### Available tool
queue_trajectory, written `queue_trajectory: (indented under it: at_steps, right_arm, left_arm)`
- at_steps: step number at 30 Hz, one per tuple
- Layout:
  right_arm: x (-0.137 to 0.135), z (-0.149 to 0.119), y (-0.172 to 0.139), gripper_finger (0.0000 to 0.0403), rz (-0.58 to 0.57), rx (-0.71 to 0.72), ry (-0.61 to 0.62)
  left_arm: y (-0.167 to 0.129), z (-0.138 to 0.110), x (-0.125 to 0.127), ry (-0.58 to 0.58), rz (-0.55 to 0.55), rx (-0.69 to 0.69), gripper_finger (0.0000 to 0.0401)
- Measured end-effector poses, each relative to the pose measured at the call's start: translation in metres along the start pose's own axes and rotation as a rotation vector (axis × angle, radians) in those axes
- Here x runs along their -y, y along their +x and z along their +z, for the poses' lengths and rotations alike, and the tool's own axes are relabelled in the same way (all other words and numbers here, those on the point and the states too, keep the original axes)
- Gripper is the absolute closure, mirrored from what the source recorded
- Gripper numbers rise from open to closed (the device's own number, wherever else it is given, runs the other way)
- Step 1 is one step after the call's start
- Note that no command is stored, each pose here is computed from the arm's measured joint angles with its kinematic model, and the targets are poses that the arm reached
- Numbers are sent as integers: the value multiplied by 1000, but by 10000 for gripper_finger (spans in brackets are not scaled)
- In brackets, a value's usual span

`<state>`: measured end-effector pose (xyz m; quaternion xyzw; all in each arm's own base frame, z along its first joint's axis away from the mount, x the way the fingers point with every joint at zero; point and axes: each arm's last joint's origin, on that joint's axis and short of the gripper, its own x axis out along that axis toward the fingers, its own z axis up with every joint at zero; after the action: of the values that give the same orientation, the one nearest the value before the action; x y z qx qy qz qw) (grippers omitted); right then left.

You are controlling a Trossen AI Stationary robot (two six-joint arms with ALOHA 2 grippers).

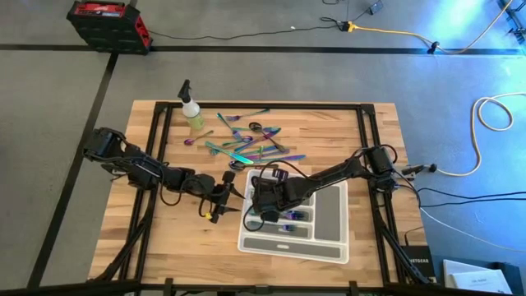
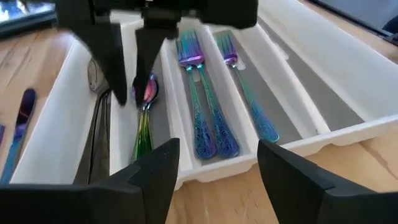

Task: Sort silverware
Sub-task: Put the black spoon into the white silverware tray

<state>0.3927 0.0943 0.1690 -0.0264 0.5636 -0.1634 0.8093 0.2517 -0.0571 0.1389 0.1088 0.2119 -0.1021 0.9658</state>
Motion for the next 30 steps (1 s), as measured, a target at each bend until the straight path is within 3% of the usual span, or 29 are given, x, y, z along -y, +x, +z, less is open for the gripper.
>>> queue_trajectory:
  at_steps: [3,6,11,18,22,26,30]
  right_arm:
    - [-3,-3,-12,358,-82,47,-41]
    - [-4,-2,-35,358,-159,176,-32]
    - [10,-7,-54,358,-85,365,43]
    - [17,-34,-48,359,103,628,105]
    - [19,-42,-44,359,192,742,148]
    - [18,-42,-44,359,210,756,153]
    - [18,-41,-45,359,230,762,150]
  left_arm:
    - [-6,7,-4,-74,75,23,198]
    - [-17,19,-9,-66,164,81,198]
    - [-38,29,-24,-20,371,158,198]
    - [-60,7,-43,-125,381,276,198]
    - [-64,-20,-55,-286,426,189,198]
    - [-66,-42,-68,-452,489,38,198]
    - [-67,-50,-73,-424,411,-31,198]
